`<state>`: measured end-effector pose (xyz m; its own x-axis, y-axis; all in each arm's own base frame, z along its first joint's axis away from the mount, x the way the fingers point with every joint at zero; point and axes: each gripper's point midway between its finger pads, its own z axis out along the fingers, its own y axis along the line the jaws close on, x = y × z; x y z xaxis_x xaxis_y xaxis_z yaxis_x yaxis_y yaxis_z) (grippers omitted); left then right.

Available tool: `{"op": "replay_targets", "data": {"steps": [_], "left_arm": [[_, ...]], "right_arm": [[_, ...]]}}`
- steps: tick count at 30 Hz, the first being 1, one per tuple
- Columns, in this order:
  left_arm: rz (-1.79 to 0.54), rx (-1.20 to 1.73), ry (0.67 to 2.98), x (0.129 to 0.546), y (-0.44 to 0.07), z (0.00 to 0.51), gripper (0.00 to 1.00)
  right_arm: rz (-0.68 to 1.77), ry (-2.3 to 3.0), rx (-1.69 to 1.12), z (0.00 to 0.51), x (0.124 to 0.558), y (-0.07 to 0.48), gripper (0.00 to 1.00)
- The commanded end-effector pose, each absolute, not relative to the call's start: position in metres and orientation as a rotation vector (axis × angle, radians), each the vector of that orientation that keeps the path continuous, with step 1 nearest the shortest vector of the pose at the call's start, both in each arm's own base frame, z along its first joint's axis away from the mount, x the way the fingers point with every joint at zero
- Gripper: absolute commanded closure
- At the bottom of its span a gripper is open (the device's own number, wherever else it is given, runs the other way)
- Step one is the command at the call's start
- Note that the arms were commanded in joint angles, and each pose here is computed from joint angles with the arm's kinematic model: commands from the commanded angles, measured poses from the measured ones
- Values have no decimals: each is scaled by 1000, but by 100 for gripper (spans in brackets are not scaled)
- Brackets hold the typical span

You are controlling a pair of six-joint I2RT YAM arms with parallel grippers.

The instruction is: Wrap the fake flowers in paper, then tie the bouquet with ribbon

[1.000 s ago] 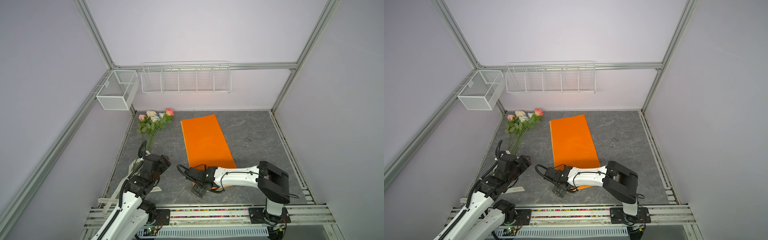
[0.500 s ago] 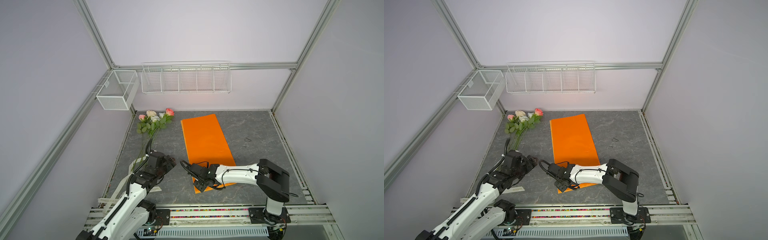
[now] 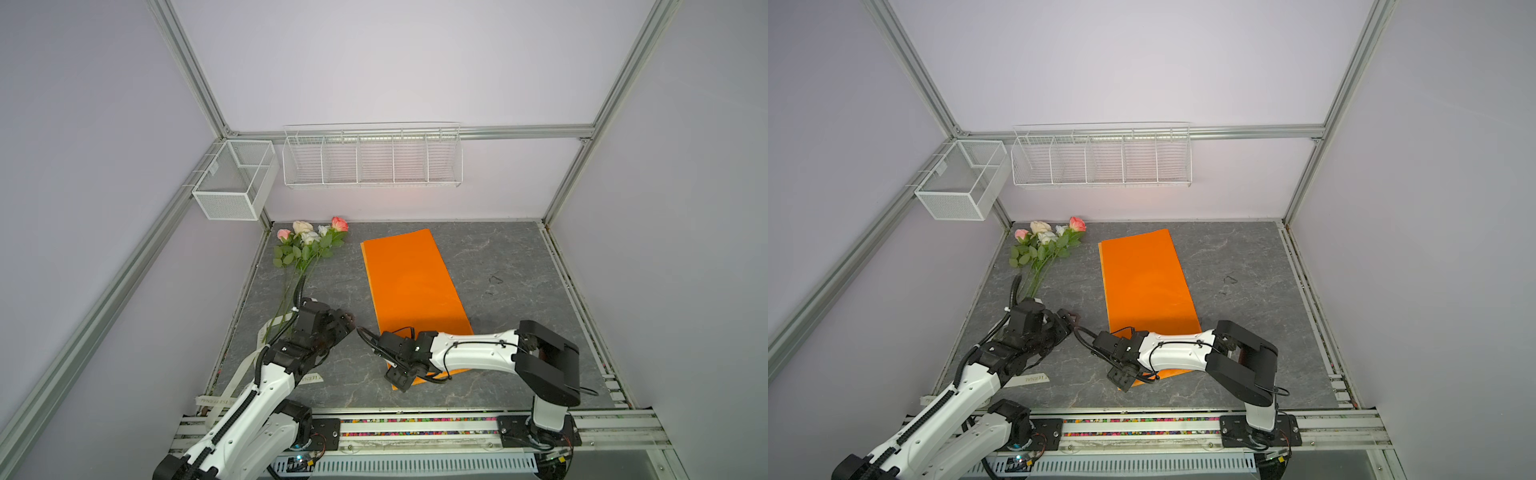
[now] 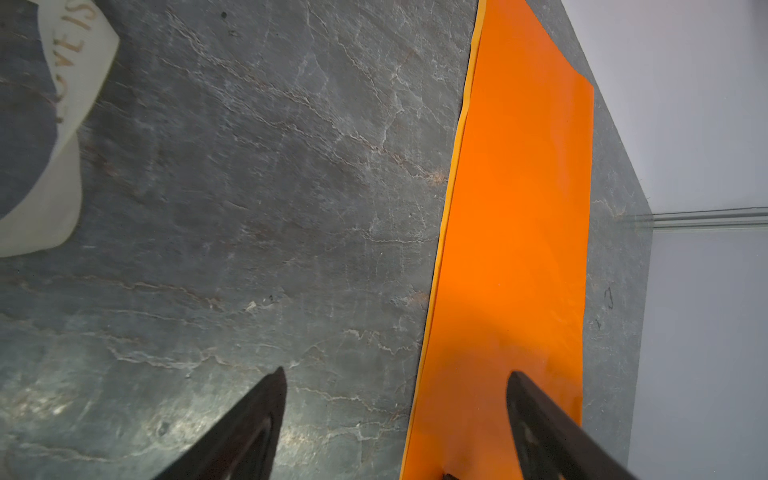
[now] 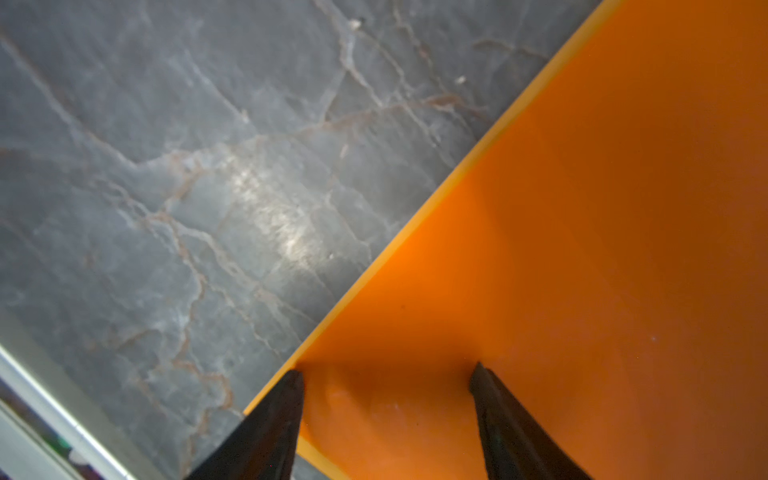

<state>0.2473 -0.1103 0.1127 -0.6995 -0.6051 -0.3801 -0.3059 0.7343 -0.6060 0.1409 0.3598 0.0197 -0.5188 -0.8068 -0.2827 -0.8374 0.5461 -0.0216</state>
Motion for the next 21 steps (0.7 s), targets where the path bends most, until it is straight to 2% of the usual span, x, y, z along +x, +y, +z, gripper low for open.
{"op": "replay_targets", "data": {"steps": [1, 7, 13, 15, 17, 21], "left_arm": [[-646, -703, 2357, 246, -103, 109, 16], [-642, -694, 2364, 248, -104, 109, 16], [-642, -692, 2367, 249, -104, 108, 16], [-642, -690, 2370, 248, -105, 109, 16], [-643, -692, 2370, 247, -104, 108, 16], [-652, -689, 2366, 246, -105, 109, 16]], "right_arm": [[106, 2524, -1438, 14, 137, 354, 24], [65, 2529, -1489, 5, 128, 349, 15], [-12, 2579, -1503, -18, 125, 335, 18], [-20, 2605, -1502, -29, 122, 329, 24], [-29, 2635, -1472, -36, 122, 323, 36], [11, 2657, -1416, -34, 126, 321, 54]]}}
